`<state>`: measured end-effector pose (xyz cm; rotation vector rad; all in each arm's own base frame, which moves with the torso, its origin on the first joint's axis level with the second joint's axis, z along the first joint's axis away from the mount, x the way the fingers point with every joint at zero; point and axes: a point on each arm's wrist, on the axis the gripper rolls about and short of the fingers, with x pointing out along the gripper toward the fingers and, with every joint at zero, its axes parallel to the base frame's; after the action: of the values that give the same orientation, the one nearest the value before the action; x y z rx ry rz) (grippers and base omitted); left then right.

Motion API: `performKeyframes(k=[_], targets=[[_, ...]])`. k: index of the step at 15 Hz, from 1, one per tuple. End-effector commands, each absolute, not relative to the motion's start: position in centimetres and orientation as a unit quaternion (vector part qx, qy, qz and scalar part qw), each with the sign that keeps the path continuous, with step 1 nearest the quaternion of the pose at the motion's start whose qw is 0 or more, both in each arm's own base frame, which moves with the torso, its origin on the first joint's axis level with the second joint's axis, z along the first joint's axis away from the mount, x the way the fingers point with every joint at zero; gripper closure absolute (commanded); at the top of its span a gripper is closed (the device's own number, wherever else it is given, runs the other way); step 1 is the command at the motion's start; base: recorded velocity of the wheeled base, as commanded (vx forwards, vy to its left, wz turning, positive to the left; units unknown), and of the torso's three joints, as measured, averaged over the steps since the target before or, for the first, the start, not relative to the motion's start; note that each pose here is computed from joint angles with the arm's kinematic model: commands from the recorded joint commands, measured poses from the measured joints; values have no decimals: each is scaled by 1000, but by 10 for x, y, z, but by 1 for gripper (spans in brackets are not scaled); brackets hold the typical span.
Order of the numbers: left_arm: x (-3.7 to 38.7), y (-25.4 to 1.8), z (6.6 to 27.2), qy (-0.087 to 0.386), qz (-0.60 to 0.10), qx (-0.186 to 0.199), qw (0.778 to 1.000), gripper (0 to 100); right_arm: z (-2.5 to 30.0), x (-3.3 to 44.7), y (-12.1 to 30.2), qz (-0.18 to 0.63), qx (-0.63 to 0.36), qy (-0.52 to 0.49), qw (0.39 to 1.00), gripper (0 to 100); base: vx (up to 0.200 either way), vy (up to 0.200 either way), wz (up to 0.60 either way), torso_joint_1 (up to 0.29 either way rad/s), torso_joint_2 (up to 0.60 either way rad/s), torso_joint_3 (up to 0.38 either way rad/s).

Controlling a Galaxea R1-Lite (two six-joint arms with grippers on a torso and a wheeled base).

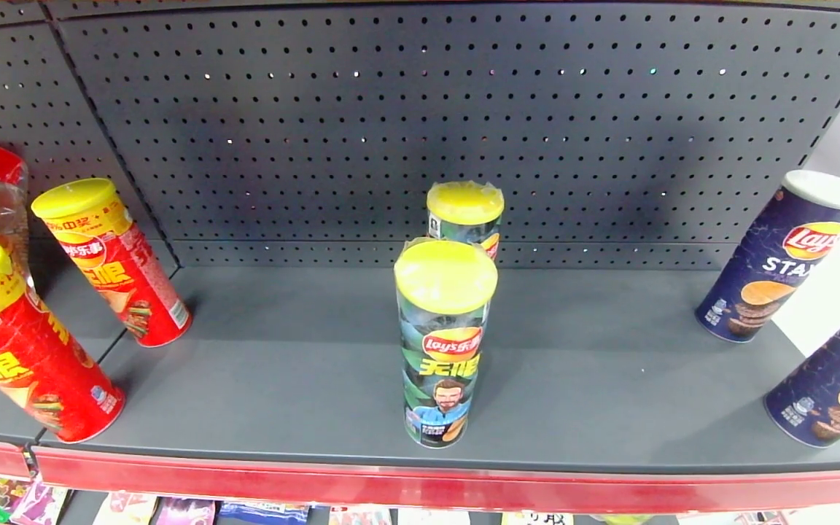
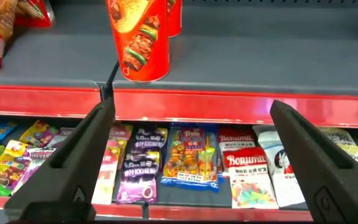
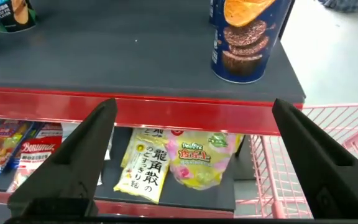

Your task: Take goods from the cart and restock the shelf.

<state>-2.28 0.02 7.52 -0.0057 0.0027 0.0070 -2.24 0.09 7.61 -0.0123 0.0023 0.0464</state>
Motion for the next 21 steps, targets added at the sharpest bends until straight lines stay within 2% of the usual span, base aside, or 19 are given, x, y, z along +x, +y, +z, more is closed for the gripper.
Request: performKeyframes(k=[1, 7, 10, 21], targets=[[-23, 0, 75, 2, 4, -3, 1000, 0, 76, -23, 1, 23, -6, 0, 1000, 0, -200, 0, 0, 12, 2, 7], [-23, 0, 75, 2, 4, -3, 1000, 0, 76, -23, 1, 23, -5, 0, 1000, 0, 0, 0, 0, 0, 0, 0], [-23, 0, 75, 2, 4, -3, 1000, 0, 76, -23, 1, 24, -2, 0, 1000, 0, 0, 0, -600, 7, 1, 1], [-23, 0, 75, 2, 3, -3, 1000, 0, 76, -23, 1, 25, -2, 0, 1000, 0, 0, 0, 0, 0, 0, 0]])
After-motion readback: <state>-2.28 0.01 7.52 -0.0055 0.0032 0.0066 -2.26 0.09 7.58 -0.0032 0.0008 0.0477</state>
